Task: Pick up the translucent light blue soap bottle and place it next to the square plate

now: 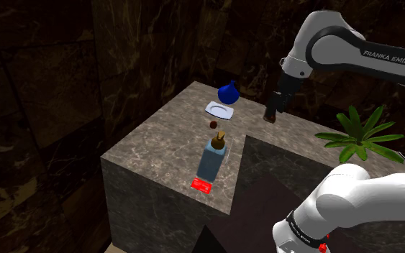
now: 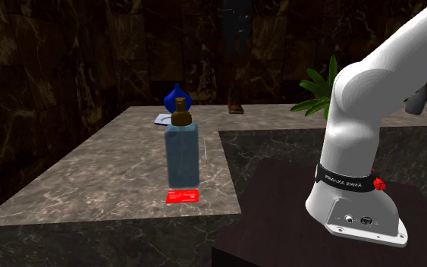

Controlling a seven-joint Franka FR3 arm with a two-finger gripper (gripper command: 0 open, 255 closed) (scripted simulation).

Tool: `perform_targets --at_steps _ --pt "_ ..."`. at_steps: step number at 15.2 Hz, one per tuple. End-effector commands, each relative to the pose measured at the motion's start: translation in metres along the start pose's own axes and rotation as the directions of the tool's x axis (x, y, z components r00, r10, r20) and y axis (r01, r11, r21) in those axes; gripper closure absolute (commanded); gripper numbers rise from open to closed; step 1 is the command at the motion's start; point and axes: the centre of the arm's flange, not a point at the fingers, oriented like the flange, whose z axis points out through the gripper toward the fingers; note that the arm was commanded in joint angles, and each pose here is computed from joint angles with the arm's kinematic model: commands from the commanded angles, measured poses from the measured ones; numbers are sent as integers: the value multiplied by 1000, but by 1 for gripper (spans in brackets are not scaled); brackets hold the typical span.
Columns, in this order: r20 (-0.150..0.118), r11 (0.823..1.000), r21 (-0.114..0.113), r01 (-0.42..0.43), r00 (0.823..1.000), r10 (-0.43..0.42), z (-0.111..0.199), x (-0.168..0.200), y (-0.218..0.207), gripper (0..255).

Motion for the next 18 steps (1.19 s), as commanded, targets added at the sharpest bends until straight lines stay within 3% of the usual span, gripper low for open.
perform_targets --at_steps 1,18 --pt "0 1000 0 0 1000 0 0 0 0 0" --pt "-8 999 40 1 1000 0 89 88 -160 0"
